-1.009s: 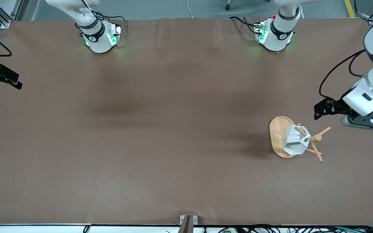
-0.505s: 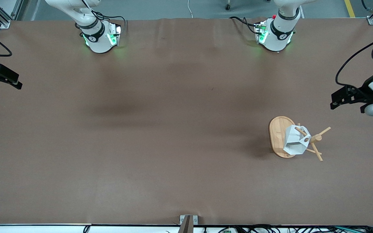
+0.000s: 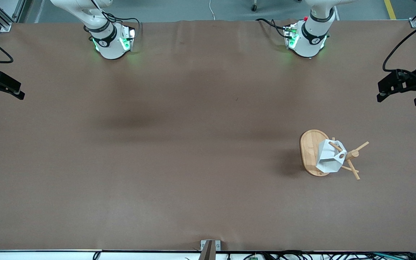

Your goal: Hang cup on rack

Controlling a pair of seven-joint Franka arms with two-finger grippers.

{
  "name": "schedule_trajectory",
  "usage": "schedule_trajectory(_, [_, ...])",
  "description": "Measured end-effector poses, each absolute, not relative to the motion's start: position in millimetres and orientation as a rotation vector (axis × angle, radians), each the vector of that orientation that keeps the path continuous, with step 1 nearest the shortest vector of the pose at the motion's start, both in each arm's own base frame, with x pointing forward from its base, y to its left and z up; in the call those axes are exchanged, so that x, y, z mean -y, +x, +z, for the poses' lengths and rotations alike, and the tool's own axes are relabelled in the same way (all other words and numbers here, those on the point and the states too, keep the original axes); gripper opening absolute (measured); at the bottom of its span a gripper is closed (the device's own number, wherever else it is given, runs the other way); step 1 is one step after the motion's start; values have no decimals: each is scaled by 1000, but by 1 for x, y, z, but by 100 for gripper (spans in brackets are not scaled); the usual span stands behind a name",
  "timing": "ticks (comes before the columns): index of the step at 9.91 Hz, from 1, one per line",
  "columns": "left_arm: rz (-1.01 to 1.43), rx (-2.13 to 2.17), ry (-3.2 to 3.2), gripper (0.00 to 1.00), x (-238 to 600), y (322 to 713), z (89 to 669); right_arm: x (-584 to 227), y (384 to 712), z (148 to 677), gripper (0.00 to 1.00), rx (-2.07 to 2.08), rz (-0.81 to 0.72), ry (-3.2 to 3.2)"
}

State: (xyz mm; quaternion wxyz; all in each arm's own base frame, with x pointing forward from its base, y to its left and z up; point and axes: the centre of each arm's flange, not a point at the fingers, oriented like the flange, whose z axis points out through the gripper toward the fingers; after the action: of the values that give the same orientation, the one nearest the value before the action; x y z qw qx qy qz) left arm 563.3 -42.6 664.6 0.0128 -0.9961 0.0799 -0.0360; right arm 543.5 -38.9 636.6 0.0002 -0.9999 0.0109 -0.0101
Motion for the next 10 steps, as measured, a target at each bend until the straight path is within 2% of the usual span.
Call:
schedule_trajectory(6, [-49,-249,-3093,100,47,519,653,39,544,637,100,-35,-33,-3141])
schedule_trajectory(10, [-41,-200,-3102,100,57,510,647,39,544,637,100,-34,-36,-3141])
